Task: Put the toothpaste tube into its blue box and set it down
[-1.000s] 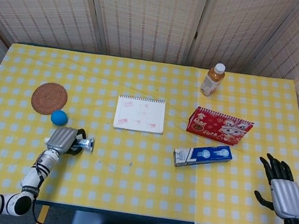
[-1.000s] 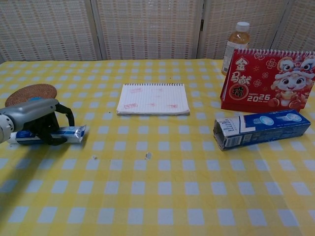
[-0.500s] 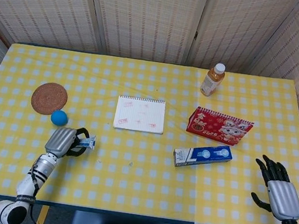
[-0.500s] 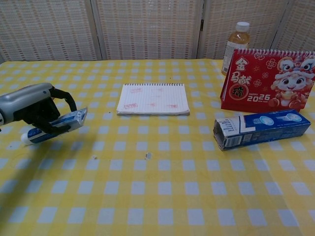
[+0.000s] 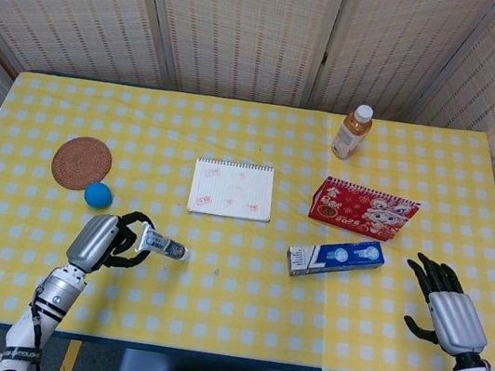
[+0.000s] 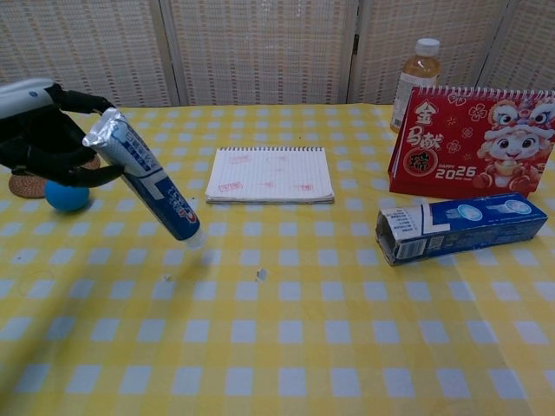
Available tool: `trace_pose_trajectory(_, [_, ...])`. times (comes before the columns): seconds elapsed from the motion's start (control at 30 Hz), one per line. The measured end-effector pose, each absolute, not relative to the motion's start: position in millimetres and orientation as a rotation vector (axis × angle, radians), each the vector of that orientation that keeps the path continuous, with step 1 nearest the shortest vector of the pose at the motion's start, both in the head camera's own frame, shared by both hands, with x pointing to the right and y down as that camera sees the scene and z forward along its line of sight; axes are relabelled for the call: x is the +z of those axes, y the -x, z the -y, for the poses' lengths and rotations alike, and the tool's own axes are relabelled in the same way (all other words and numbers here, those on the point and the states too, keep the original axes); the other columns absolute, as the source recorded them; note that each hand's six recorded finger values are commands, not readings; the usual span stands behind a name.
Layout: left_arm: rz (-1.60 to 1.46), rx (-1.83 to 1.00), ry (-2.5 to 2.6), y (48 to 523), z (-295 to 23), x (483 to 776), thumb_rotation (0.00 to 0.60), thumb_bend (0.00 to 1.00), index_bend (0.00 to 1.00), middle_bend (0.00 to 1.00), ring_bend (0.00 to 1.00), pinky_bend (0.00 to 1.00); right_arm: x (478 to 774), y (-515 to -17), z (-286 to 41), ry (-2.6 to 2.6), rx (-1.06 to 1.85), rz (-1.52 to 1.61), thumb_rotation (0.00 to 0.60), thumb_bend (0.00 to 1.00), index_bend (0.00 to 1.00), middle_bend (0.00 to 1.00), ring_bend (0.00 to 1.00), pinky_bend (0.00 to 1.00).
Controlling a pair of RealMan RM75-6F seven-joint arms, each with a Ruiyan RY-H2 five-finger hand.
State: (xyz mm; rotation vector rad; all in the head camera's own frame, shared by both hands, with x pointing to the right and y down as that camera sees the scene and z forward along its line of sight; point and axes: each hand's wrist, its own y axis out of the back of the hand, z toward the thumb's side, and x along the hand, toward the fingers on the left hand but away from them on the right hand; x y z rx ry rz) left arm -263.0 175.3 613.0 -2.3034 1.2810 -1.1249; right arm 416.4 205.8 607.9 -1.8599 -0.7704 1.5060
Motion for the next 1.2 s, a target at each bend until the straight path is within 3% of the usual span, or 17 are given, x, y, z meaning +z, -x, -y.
trace_pose_trajectory(0.23, [-1.304,-1.081,2.334,258.0,-176.4,595.3,0.6,0.51,0.99,1.0,1.0,1.0,633.4,-390.1,-178.8,1.905,1.492,0.621,0.6,0.3,0.01,0.0,0.01,0.0])
trace_pose_trajectory(0.43, [-1.321,-1.07,2.315,261.2,-173.0,587.2,0.6,0.51,0.99,1.0,1.0,1.0,656.6,-359.3,-156.1,1.886,1.456,0.503,0.6,0.3,0.09,0.01,0.07,0.0])
trace_pose_trajectory(0.9, [-1.351,-1.065,2.3,271.8,-167.5,580.3,0.6,0.51,0.99,1.0,1.0,1.0,714.2,-300.5,-145.1,1.894,1.455,0.362,0.6,0.3,0.17,0.05,0.1,0.05])
trace_pose_trajectory(1.2, [-1.362,-1.071,2.29,278.6,-164.8,579.1,0.6,0.51,0.99,1.0,1.0,1.0,733.8,-284.6,-142.5,1.903,1.469,0.38,0.6,0.3,0.24,0.11,0.15,0.1])
